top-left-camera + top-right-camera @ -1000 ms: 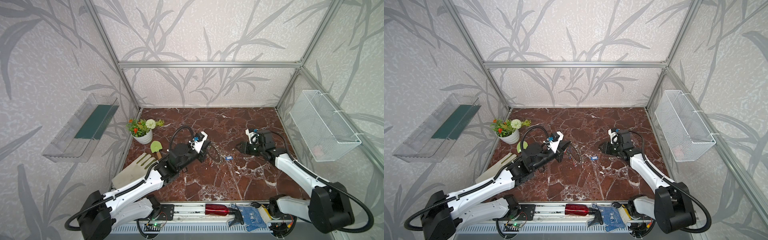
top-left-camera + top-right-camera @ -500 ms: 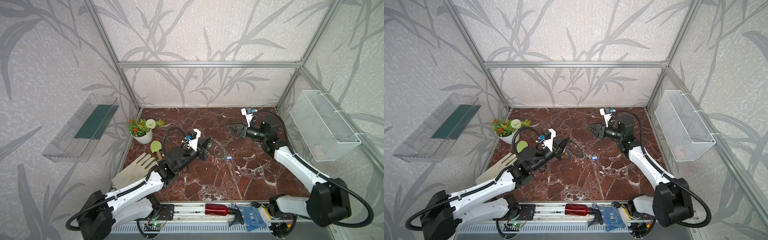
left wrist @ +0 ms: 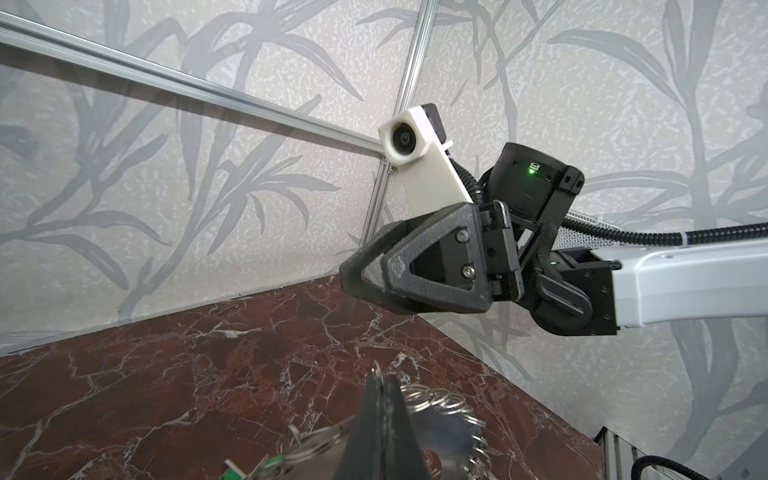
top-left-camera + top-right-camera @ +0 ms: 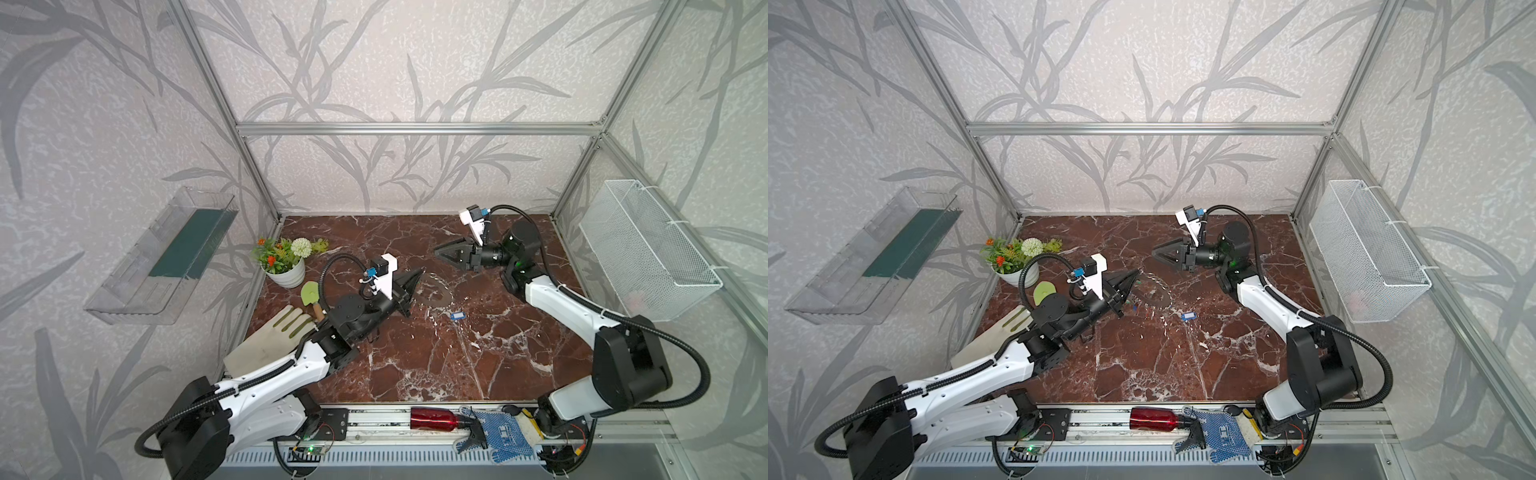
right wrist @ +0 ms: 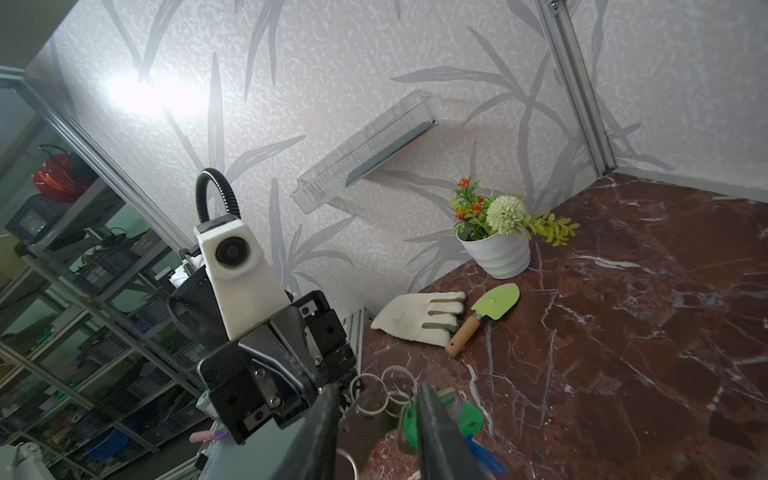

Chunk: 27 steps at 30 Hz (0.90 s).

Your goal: Put the keys on the keyring

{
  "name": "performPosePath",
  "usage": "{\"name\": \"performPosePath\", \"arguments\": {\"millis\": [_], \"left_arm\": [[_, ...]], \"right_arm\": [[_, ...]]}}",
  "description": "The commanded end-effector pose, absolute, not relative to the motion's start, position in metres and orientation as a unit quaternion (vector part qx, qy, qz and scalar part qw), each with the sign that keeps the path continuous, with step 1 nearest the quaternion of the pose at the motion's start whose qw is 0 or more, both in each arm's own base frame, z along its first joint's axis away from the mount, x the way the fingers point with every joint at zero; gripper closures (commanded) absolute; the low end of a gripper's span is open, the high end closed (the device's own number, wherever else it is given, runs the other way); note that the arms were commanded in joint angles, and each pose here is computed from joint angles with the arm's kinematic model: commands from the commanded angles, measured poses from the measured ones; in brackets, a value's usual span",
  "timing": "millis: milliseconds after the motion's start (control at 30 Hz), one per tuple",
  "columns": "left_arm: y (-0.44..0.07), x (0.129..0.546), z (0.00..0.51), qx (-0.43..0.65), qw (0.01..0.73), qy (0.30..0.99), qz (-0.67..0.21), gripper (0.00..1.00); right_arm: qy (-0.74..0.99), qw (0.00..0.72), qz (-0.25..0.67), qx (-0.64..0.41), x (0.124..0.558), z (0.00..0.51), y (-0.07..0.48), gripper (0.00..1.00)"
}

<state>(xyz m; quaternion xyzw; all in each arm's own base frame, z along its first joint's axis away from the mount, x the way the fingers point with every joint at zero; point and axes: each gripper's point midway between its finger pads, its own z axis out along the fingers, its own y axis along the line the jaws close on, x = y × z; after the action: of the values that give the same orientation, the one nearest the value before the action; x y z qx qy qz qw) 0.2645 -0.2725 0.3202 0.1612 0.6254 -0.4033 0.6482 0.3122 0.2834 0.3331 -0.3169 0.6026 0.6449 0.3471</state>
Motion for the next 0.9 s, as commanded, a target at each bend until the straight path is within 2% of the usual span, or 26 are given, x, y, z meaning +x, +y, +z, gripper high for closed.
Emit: {"name": "performPosePath", "arguments": {"millis": [0, 167, 433, 667, 867], "left_arm": [[-0.265, 0.263, 0.371, 0.138, 0.681, 0.565, -0.445, 1.00], [-0.264, 0.266, 0.376, 0.138, 0.677, 0.558, -0.460, 1.00], [-0.255, 0.273, 0.380, 0.137, 0.667, 0.554, -0.479, 1.00], [-0.256, 0.275, 0.380, 0.156, 0.652, 0.553, -0.495, 1.00], [-0.262, 0.276, 0.384, 0.181, 0.636, 0.545, -0.515, 1.00]], "right_arm": [[0.553, 0.339, 0.674, -0.354, 0.300, 0.358, 0.284, 0.70], [0.543, 0.317, 0.690, -0.360, 0.305, 0.352, 0.287, 0.72], [0.561, 0.310, 0.681, -0.353, 0.312, 0.338, 0.290, 0.69], [0.626, 0.362, 0.601, -0.340, 0.310, 0.324, 0.282, 0.68], [0.627, 0.361, 0.601, -0.339, 0.308, 0.327, 0.282, 0.67]]}}
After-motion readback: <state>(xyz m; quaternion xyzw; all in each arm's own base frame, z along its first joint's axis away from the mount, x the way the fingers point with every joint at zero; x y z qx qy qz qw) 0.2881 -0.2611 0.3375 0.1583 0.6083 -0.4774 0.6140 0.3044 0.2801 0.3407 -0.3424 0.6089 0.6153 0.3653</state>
